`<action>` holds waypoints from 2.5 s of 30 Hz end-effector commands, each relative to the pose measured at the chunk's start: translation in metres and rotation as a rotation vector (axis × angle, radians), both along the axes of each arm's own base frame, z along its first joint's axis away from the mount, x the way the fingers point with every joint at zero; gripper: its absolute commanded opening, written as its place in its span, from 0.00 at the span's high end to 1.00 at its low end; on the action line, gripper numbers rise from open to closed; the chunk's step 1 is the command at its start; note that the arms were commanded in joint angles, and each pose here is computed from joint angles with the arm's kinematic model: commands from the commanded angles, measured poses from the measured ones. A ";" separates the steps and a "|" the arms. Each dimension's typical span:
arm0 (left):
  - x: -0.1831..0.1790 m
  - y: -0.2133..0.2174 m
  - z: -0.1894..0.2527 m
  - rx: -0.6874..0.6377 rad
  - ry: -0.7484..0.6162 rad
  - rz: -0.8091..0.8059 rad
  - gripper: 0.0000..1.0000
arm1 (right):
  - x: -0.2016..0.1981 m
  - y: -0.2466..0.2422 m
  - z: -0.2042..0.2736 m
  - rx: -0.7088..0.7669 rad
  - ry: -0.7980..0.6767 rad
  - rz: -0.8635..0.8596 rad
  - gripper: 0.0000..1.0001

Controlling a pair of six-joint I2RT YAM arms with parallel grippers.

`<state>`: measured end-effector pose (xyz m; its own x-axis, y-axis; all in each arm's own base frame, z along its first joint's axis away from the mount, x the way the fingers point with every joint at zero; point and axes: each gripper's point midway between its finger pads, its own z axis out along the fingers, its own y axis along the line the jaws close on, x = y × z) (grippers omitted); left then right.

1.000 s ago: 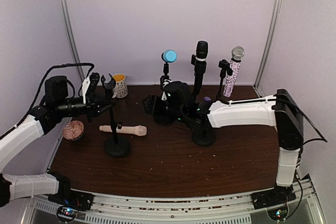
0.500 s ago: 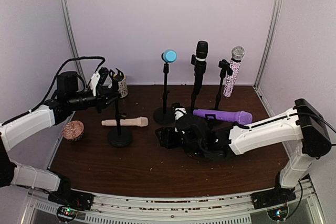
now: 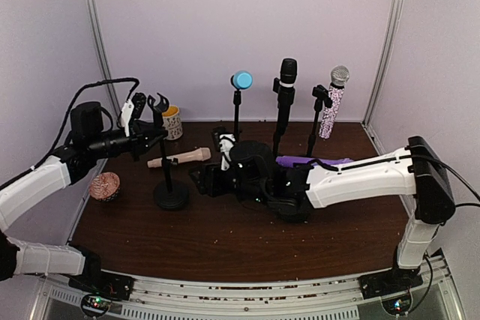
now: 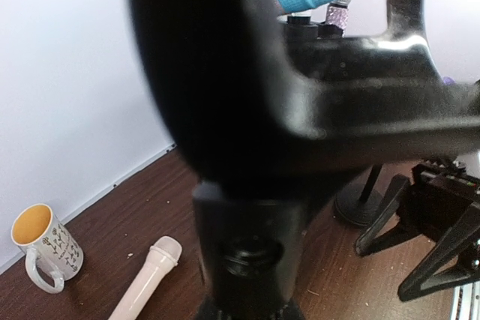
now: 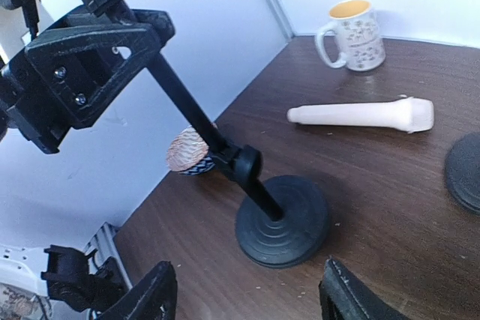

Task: Remove the microphone from the stand

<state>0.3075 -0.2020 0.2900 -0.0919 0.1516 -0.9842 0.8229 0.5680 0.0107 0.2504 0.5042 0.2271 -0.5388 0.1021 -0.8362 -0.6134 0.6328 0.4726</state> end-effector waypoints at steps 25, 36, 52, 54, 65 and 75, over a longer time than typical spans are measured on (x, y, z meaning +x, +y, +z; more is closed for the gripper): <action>-0.099 0.025 -0.028 0.087 -0.033 -0.093 0.27 | -0.042 0.079 -0.043 0.157 0.319 0.555 0.34; -0.117 0.056 -0.018 0.134 0.038 0.066 0.20 | -0.027 0.095 -0.045 0.173 0.352 0.600 0.46; -0.090 0.070 -0.013 0.130 0.085 0.206 0.28 | -0.017 0.086 -0.052 0.140 0.331 0.572 0.84; -0.088 0.070 -0.015 0.137 0.093 0.211 0.28 | -0.014 0.085 -0.051 0.134 0.314 0.554 0.91; -0.083 0.073 -0.015 0.157 0.076 0.231 0.29 | 0.009 0.057 -0.068 0.011 0.193 0.376 1.00; -0.072 0.080 -0.009 0.181 0.051 0.281 0.29 | 0.035 0.013 -0.093 -0.397 -0.125 0.112 1.00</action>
<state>0.2239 -0.1280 0.2570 -0.2753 0.2863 -0.9178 0.6711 0.7408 0.0298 0.2623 0.5566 0.1579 -0.5558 -0.1654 -0.8147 -0.7680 0.4774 0.4269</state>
